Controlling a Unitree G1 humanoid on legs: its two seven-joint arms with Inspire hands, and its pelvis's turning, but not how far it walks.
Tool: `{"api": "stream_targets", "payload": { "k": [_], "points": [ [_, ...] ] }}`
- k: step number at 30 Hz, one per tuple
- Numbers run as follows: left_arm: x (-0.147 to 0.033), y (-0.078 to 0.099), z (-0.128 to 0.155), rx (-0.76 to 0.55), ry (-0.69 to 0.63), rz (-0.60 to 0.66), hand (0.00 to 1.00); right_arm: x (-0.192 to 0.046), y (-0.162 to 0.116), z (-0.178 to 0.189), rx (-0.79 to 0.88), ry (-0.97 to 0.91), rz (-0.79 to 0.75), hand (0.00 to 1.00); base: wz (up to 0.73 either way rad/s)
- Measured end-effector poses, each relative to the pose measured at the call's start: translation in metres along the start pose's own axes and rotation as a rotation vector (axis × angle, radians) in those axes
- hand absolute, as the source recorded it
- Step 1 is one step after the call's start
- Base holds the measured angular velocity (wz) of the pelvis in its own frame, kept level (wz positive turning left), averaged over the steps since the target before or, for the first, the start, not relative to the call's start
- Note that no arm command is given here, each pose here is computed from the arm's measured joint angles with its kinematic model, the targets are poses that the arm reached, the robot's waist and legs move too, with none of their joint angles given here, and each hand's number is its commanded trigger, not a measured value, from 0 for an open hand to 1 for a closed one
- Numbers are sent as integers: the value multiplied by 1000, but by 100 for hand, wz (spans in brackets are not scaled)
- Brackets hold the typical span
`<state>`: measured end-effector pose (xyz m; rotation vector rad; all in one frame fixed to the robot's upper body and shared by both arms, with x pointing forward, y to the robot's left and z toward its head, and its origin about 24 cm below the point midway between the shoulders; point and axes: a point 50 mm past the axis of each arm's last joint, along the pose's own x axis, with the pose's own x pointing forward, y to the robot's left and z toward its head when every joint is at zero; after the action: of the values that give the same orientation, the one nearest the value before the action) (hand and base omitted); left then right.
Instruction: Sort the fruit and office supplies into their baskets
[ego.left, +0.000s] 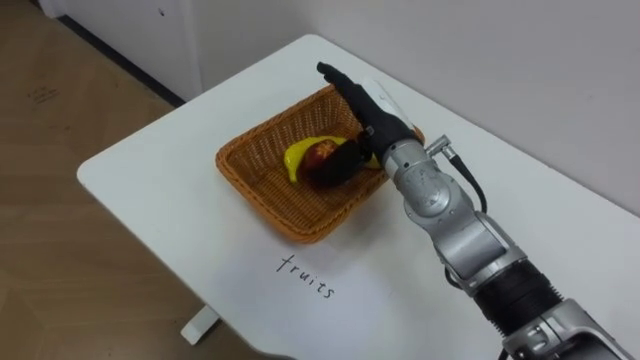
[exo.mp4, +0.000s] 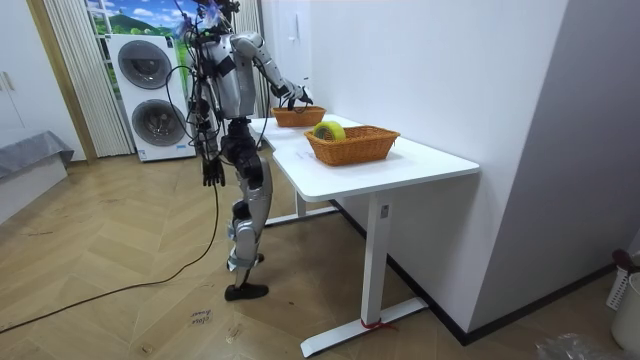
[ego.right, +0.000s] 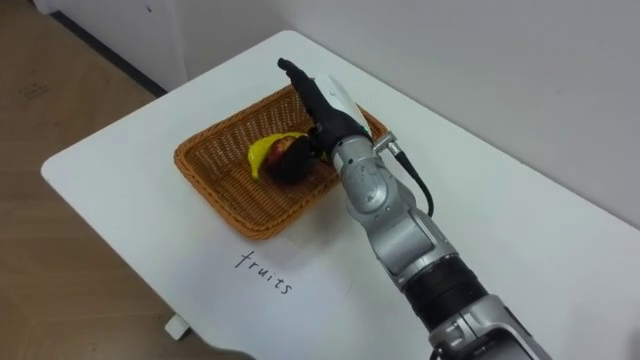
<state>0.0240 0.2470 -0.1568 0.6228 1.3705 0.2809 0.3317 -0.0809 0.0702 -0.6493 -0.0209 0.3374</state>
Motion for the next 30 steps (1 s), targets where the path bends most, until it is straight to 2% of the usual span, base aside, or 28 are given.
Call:
{"api": "stream_targets", "payload": {
  "k": [24, 30],
  "points": [
    [1, 2, 6, -5, -14, 23, 0, 0, 0, 0, 3, 0, 0, 0, 0],
    [2, 5, 8, -9, -18, 37, 0, 6, -14, 16, -62, -55, -39, 0, -2]
  ]
}}
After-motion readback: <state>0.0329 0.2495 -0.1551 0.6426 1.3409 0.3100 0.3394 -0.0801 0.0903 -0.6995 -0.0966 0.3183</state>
